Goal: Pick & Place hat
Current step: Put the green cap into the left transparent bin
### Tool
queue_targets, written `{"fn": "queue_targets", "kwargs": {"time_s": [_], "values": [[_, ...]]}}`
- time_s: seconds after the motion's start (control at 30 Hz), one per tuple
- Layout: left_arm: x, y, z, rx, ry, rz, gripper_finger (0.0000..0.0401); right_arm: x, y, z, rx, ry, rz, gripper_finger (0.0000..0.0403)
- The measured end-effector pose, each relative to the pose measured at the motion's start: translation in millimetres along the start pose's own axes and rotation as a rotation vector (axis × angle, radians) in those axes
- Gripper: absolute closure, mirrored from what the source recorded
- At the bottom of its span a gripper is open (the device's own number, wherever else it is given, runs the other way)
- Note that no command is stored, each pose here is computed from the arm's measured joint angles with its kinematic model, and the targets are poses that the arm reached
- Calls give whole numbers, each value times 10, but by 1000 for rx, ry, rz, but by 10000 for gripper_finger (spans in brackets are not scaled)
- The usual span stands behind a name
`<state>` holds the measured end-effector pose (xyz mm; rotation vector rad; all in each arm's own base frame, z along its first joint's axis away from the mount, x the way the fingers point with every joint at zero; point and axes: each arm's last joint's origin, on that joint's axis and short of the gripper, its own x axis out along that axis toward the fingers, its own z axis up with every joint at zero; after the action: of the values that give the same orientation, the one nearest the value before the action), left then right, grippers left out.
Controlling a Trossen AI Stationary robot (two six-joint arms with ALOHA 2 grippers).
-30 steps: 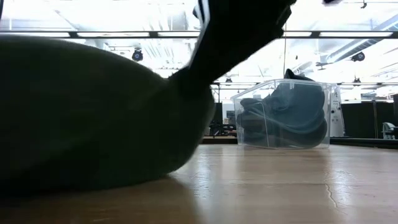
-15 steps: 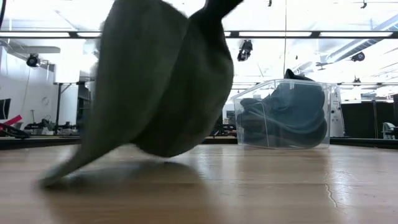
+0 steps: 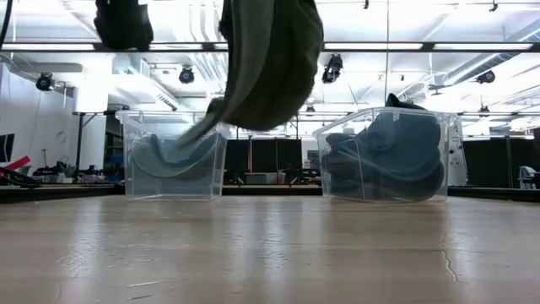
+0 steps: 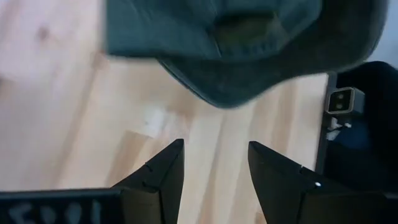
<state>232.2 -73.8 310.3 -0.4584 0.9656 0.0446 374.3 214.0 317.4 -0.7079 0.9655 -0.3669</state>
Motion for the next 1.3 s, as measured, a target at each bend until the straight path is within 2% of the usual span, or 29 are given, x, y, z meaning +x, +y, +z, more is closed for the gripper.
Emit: {"fn": "queue_targets", "kwargs": {"time_s": [0.37, 0.5, 0.67, 1.0, 1.17, 1.3], "values": [[187, 9, -67, -23, -87, -132, 231, -209, -305, -24, 12, -47, -140, 392], [236, 35, -88, -26, -108, -113, 231, -297, -394, -43, 29, -77, -198, 392], [316, 69, -84, -52, -200, -85, 231, -392, -518, -71, 61, -102, -215, 392], [322, 38, -8, -37, -327, -116, 231, -462, -559, -85, 77, -123, -226, 391], [365, 110, -43, -30, -325, -38, 231, -487, -553, -88, 74, -132, -241, 391], [396, 127, -17, -42, -383, -59, 231, -489, -558, -86, 75, -135, -253, 391]]}}
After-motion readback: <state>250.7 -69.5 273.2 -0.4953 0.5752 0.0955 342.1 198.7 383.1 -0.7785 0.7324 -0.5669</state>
